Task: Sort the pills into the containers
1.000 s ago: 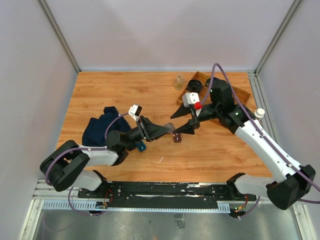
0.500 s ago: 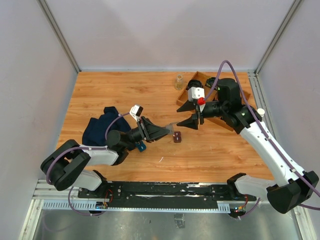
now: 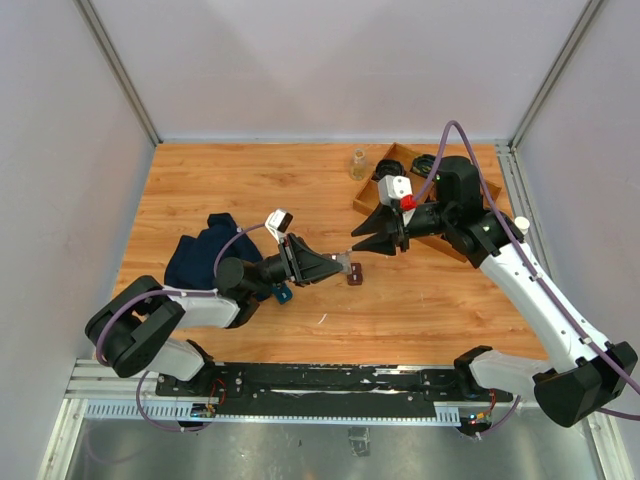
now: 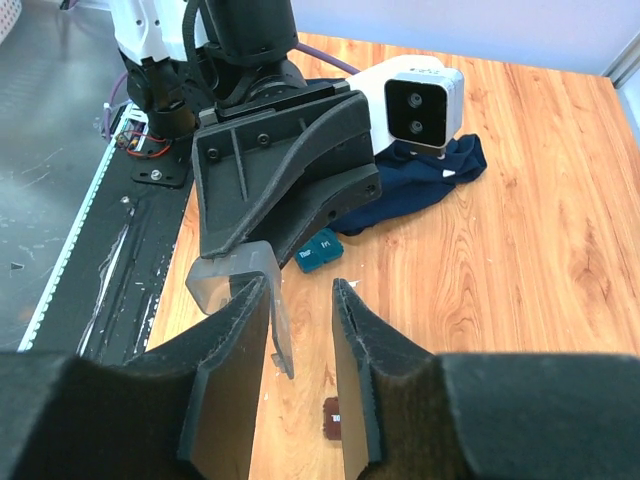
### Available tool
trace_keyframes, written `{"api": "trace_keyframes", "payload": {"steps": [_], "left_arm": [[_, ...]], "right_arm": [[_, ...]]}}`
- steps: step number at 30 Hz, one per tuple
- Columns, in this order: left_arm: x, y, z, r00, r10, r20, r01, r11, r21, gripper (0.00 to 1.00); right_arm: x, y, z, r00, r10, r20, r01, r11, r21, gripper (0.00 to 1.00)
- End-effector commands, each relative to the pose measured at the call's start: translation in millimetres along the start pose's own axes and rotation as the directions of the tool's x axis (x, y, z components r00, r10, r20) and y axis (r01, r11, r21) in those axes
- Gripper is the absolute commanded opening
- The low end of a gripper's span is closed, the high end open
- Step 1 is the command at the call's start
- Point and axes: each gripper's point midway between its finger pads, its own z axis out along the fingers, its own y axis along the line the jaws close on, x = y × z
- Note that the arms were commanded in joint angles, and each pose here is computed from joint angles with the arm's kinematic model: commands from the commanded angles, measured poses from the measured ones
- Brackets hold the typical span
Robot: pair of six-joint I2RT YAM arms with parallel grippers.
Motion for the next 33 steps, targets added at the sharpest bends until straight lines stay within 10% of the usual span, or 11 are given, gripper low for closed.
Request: {"api": "trace_keyframes", "payload": {"steps": [1, 17, 26, 33], "left_arm": [[7.2, -61.6, -2.8, 0.987, 0.157, -0.019, -0.147, 0.956, 0.252, 0.0], [8.3, -63.5, -3.1, 0.987, 0.159, -0.025, -0.147, 0.955, 0.257, 0.0], [3.9, -52.3, -3.1, 0.991, 0.137, -0.002, -0.133, 0.965, 0.226, 0.01], [-8.1, -26.6, -13.2, 0.99, 0.132, 0.045, -0.137, 0.98, 0.144, 0.54]], "right_arm": [[1.0, 5.3, -1.1, 1.0, -0.009, 0.013, 0.01, 1.0, -0.03, 0.33], [19.5, 11.0, -2.6, 0.999, -0.027, -0.038, 0.026, 0.999, -0.046, 0.32], [24.7, 16.9, -3.4, 0.998, -0.033, -0.05, 0.029, 0.997, -0.072, 0.01], [33.2, 12.7, -9.4, 0.994, -0.012, -0.108, 0.01, 1.0, -0.022, 0.01]]}}
